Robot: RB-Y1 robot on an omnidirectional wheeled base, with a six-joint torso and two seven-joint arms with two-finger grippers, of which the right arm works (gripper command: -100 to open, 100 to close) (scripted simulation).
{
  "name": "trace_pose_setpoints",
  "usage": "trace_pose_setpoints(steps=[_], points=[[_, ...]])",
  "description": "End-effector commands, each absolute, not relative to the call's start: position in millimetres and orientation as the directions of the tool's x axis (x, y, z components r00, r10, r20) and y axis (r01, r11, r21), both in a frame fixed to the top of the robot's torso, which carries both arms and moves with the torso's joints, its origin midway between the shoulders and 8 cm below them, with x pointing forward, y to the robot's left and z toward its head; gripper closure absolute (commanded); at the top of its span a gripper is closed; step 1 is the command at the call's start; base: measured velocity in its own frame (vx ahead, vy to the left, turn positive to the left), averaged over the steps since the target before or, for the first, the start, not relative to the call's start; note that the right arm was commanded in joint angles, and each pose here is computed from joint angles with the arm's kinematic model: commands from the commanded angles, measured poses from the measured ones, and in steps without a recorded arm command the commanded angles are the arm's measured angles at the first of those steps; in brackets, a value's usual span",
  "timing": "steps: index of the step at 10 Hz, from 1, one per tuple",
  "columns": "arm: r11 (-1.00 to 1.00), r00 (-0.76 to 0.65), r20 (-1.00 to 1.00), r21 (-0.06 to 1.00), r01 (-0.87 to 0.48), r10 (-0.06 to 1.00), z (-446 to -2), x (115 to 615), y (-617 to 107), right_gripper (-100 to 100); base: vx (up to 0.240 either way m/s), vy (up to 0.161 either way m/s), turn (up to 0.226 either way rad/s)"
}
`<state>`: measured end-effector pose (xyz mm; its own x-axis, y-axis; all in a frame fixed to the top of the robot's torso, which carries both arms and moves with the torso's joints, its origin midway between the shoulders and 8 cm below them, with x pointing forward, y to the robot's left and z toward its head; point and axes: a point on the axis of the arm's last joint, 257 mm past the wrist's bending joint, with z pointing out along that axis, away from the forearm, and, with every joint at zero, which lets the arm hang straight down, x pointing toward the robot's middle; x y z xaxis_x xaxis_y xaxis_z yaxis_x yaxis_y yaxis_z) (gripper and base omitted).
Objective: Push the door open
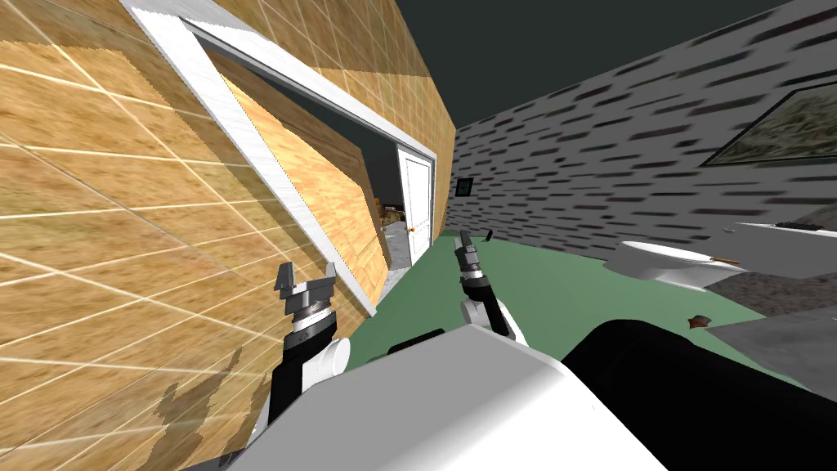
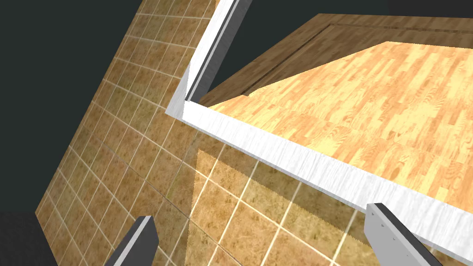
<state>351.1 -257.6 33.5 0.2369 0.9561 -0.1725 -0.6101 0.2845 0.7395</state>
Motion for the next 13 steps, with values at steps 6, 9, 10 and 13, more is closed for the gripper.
trace_pose_setpoints(steps=[6, 9, 10, 13], points=[[0.414, 0.238, -0.339, 0.726, -0.549, 0.910, -7.3, 373.6, -240.7, -100, 0.142, -0.052, 0.024], [0.468, 0.237, -0.406, 0.712, -0.524, 0.883, -25.9, 382.3, -234.2, -100, 0.140, -0.045, 0.025], [0.491, 0.236, -0.434, 0.704, -0.513, 0.869, -34.2, 385.9, -231.5, -100, 0.131, -0.059, 0.025], [0.551, 0.232, -0.507, 0.679, -0.486, 0.830, -56.5, 395.0, -224.4, -100, 0.161, -0.061, 0.028]])
